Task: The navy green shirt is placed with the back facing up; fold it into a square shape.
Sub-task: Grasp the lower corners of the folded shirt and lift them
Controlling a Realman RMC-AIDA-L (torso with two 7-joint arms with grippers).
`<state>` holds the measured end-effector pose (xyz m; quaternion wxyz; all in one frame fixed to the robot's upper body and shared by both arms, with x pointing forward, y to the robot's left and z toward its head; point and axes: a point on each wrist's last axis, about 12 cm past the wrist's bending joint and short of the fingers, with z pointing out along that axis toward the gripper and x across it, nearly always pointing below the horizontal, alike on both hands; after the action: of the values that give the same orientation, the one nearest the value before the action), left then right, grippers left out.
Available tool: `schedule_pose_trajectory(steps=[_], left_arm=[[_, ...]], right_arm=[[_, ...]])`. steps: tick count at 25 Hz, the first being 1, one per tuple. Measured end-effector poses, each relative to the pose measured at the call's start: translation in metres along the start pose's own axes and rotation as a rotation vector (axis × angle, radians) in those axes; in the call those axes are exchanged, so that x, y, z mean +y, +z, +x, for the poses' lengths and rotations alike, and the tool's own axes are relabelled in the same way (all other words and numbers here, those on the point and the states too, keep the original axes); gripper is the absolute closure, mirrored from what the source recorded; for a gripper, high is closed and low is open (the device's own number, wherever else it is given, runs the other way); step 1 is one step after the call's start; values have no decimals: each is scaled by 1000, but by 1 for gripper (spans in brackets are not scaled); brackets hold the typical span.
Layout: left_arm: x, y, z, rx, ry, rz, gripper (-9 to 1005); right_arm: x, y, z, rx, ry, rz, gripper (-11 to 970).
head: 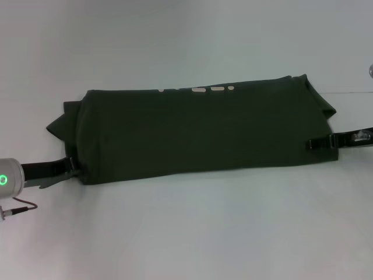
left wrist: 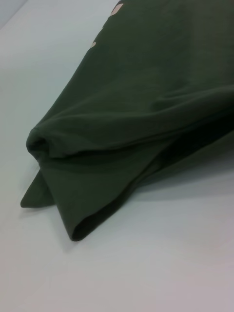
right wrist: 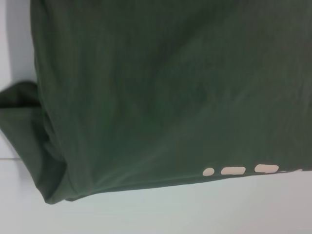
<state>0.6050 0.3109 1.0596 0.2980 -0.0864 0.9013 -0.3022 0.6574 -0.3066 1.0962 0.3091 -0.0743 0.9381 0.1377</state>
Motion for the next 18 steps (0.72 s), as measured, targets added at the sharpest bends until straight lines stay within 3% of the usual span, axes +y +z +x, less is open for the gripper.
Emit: schedule_pose_trajectory(steps=[18], left_arm=[[1, -1, 0, -3, 3, -4, 989]], right_arm=[[6, 7, 5, -1, -6, 9, 178]])
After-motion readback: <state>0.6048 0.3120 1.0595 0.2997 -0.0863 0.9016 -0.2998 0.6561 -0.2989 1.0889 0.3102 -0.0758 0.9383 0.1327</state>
